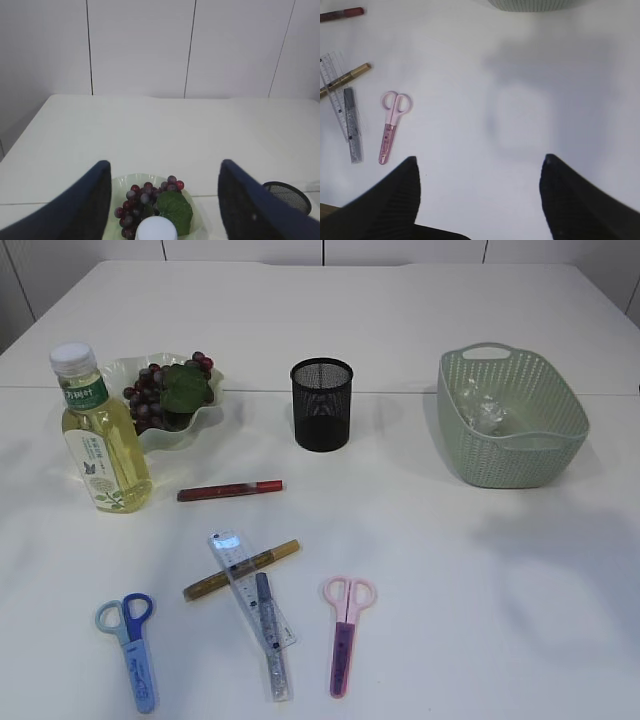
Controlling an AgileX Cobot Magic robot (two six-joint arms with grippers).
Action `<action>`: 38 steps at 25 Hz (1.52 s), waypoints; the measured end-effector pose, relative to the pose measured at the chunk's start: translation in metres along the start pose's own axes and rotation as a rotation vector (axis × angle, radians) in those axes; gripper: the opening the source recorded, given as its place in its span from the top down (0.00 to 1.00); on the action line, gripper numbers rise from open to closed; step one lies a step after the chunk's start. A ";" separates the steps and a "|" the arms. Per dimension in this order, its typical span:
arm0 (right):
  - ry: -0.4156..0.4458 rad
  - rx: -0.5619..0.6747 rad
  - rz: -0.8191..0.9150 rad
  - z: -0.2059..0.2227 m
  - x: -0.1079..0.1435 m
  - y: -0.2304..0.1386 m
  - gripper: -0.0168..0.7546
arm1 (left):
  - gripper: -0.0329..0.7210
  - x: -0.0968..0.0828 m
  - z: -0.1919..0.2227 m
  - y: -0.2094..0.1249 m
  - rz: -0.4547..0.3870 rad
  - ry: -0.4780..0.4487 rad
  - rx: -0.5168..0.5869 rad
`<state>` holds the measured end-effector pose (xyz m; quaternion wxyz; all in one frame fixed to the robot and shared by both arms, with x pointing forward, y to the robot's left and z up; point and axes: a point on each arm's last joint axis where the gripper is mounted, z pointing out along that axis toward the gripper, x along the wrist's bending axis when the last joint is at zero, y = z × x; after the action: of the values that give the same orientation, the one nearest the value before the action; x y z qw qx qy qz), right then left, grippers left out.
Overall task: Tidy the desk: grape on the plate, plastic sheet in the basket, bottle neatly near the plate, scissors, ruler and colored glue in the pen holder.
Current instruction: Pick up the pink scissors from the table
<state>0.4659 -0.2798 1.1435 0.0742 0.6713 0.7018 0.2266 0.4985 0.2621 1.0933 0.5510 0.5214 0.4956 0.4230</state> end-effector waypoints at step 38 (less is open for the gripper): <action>0.000 0.000 0.000 0.000 0.000 0.000 0.23 | 0.38 -0.007 -0.126 -0.017 -0.135 0.048 0.804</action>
<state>0.4659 -0.2798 1.1435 0.0742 0.6713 0.7018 0.2266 0.3723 0.2733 1.0818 0.3183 0.6515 0.6673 0.1703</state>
